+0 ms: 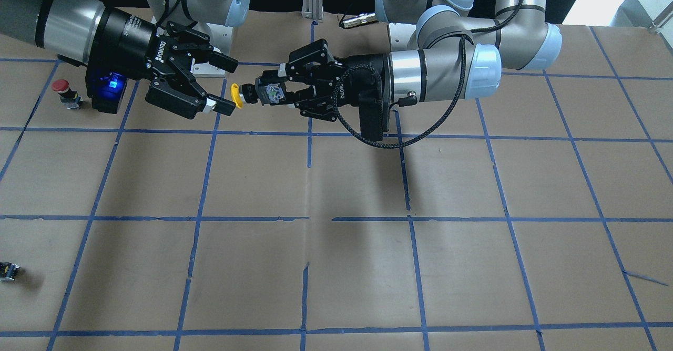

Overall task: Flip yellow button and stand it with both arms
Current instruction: 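Lift the yellow button with the left gripper and carry it toward the right gripper, then close the right gripper on the yellow button held by the left gripper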

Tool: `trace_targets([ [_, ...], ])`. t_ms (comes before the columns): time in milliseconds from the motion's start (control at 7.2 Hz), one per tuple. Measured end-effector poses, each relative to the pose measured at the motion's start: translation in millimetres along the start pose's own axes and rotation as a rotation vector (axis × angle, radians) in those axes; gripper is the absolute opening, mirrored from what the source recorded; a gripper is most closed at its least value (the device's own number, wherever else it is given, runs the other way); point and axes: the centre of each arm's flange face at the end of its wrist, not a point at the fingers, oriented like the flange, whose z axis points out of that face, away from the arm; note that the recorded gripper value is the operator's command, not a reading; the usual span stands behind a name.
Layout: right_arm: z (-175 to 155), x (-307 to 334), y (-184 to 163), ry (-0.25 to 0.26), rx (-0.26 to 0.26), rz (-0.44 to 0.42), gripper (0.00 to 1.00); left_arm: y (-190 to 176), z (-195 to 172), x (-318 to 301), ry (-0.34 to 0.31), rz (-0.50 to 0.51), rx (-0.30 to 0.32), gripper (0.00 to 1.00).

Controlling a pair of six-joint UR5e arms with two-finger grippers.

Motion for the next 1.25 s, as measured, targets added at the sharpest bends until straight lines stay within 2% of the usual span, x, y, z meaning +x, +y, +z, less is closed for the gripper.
trace_targets([
  [278,-3,11,-2,0.054,0.081,0.052,1.00,2,0,7,0.041,-0.010,-0.004,0.00],
  [417,-6,18,3,0.072,0.098,0.084,1.00,1,0,9,0.051,-0.009,-0.006,0.00],
  [694,-9,27,14,0.076,0.097,0.099,1.00,1,-1,11,0.057,-0.005,-0.006,0.00],
  [972,-8,26,20,0.056,0.066,0.087,1.00,2,-1,13,0.057,-0.001,-0.006,0.00],
  [1250,-3,24,18,0.054,0.058,0.069,1.00,5,-1,17,0.057,0.004,-0.005,0.00],
])
